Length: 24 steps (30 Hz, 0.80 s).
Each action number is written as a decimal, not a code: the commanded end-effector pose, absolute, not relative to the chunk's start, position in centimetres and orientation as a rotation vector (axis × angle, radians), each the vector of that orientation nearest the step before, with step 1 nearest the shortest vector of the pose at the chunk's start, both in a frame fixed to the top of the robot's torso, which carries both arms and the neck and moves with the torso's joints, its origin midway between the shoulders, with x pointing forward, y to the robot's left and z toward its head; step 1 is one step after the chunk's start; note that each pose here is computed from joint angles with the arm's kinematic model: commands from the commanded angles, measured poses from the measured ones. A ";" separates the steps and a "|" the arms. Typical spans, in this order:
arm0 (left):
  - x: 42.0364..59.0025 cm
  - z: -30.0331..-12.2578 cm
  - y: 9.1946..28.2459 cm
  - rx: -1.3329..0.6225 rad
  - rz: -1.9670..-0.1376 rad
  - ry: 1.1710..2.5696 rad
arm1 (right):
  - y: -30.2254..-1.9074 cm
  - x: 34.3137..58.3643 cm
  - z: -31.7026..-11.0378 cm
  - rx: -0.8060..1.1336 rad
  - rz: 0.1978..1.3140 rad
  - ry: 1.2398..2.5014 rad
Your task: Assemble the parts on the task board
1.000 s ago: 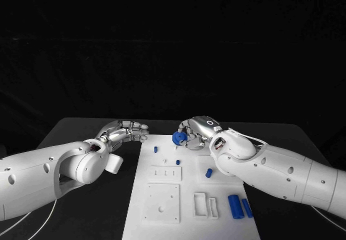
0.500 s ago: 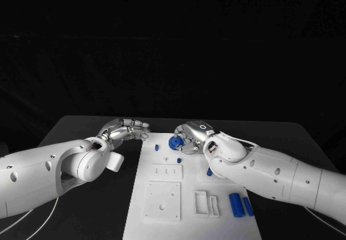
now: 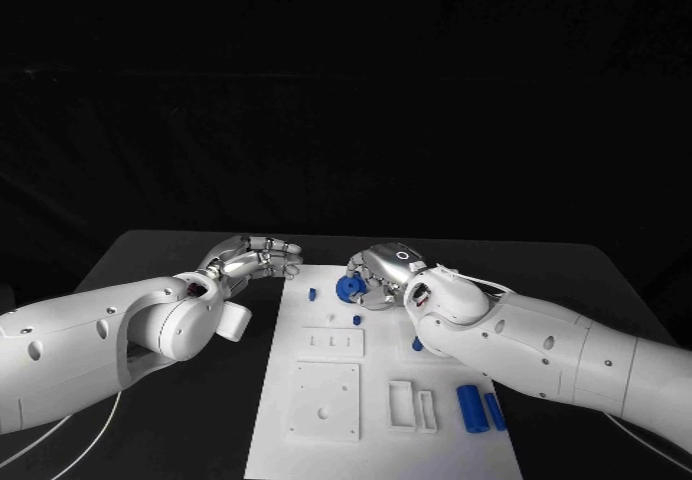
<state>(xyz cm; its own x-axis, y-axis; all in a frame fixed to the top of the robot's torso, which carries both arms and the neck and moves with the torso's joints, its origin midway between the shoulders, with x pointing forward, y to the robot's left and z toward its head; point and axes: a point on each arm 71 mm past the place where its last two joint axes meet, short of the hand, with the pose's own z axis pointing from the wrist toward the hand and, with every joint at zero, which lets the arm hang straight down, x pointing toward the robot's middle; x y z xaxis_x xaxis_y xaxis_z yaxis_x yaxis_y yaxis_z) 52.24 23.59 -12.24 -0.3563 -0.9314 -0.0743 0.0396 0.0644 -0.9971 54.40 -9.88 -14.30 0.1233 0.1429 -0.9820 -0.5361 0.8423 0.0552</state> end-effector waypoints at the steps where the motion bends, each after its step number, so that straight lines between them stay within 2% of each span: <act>1: 52.2 -12.0 23.4 -0.925 -1.447 1.484 | -10.0 54.5 -14.5 -0.354 0.496 1.383; 16: 52.2 -12.0 23.4 -0.924 -1.448 1.485 | -9.7 54.7 -14.9 -0.356 0.503 1.412; 24: 52.3 -12.0 23.4 -0.924 -1.447 1.484 | -10.4 54.4 -14.5 -0.307 0.558 1.376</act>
<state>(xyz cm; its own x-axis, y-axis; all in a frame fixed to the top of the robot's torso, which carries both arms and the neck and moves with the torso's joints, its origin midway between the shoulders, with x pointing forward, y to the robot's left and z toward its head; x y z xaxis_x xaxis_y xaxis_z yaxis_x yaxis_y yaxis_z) 52.30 23.66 -12.26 -0.3546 -0.9320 -0.0752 0.0395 0.0655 -0.9971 54.53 -10.25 -14.71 0.0894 0.1466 -0.9852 -0.5283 0.8455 0.0779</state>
